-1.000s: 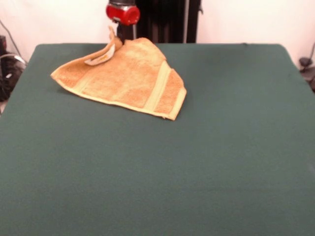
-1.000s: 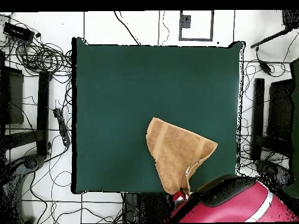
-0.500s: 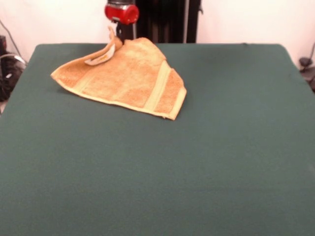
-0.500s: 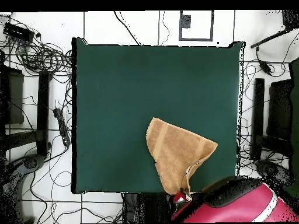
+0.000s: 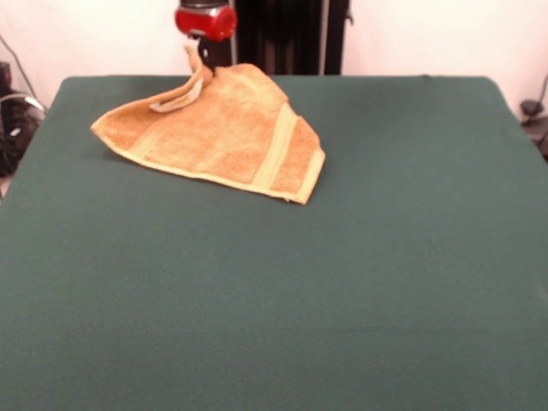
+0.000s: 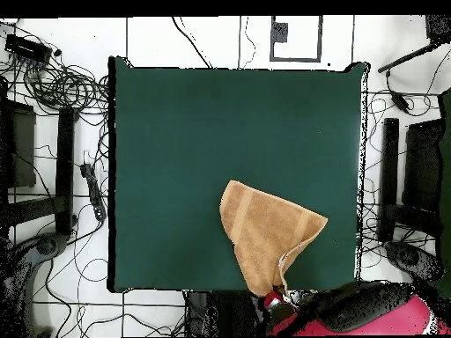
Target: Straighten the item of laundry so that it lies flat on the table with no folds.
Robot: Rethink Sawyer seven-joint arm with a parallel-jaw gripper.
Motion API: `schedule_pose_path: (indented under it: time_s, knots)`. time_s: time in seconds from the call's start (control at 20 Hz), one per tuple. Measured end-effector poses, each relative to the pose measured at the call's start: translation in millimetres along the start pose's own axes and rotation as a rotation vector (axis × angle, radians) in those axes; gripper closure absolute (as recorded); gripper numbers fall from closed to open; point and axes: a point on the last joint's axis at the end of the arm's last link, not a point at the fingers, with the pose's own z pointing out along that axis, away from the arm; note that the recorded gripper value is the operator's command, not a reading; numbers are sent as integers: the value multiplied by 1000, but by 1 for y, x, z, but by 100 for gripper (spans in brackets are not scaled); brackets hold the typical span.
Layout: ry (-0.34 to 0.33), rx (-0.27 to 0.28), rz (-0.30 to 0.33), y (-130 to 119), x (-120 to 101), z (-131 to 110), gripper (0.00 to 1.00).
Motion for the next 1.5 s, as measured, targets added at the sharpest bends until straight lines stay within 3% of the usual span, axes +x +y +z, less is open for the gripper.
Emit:
schedule_pose_path:
  time_s: [0.2, 0.5, 0.8, 1.0, 1.5]
  knots:
    - [85, 112, -14, -16, -8, -2, 100]
    - [144, 217, 3, -40, -29, -10, 100]
    - [117, 238, 58, -45, -49, -12, 100]
    - [70, 252, 109, -23, -64, 0, 100]
    - [57, 303, 152, -15, -68, 1, 100]
